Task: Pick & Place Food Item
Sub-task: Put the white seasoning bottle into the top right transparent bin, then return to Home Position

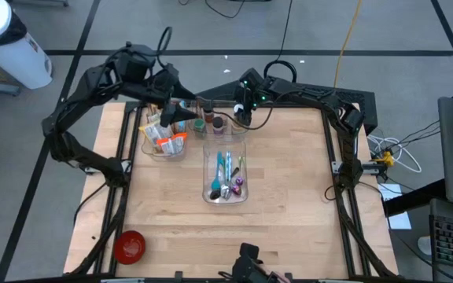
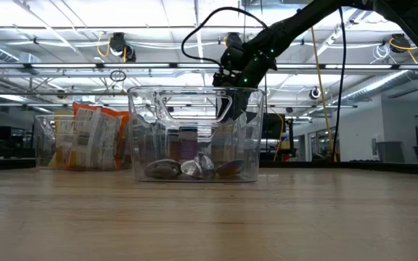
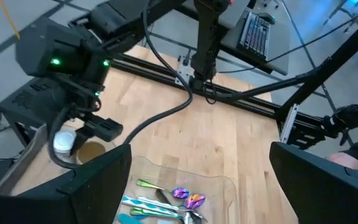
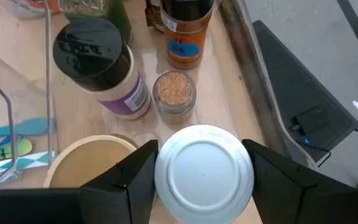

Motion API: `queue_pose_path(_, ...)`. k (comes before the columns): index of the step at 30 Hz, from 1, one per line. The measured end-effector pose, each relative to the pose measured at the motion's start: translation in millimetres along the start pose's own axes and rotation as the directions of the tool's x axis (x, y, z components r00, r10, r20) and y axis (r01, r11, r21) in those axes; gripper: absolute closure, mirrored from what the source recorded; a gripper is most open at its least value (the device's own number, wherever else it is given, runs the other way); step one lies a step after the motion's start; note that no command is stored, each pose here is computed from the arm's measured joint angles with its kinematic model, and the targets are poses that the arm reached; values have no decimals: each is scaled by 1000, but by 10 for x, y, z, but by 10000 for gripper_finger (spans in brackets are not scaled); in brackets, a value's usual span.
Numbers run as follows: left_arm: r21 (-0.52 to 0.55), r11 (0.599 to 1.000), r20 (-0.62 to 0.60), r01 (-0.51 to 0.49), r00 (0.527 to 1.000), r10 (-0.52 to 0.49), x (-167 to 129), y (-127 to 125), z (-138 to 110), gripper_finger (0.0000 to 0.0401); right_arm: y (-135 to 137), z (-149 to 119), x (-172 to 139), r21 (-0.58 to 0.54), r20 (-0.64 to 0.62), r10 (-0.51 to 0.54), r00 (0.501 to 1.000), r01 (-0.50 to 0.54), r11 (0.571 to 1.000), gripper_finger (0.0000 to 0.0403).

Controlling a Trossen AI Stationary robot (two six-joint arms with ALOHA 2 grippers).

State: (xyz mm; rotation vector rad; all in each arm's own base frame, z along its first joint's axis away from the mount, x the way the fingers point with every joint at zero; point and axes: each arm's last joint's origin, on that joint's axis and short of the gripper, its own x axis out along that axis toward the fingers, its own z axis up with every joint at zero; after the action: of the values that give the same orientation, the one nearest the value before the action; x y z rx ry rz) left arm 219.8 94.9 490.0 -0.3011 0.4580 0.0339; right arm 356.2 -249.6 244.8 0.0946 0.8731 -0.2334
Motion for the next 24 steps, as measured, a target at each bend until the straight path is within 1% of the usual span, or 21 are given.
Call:
queue_pose_path(4,-1,1000,-13,12,1000,-12,54,-2,-1,11,0,0,1,-2,1,0,1000,0,1000,204)
queue_pose_path(10,-7,1000,-14,13,1000,-13,58,-3,-2,11,1,-2,1,2,-1,3,1000,-3,1000,204)
queue_pose_path(11,-7,1000,-14,13,1000,-13,58,-3,-1,11,1,-2,1,5,-1,3,1000,-3,1000,199)
queue_pose_path(15,-11,1000,-14,13,1000,-13,58,-3,-1,11,0,-1,0,8,1,4,1000,-4,1000,149)
queue_pose_path(17,-12,1000,-13,12,1000,-13,58,-3,-1,11,-3,6,0,7,8,1,1000,-1,1000,132)
queue_pose_path(20,-12,1000,-14,12,1000,-13,58,-3,-2,11,-3,13,1,19,14,-1,1000,0,1000,121)
queue_pose_path(24,-12,1000,-13,10,1000,-10,58,-2,-1,11,-1,39,-48,45,33,-7,999,6,999,120)
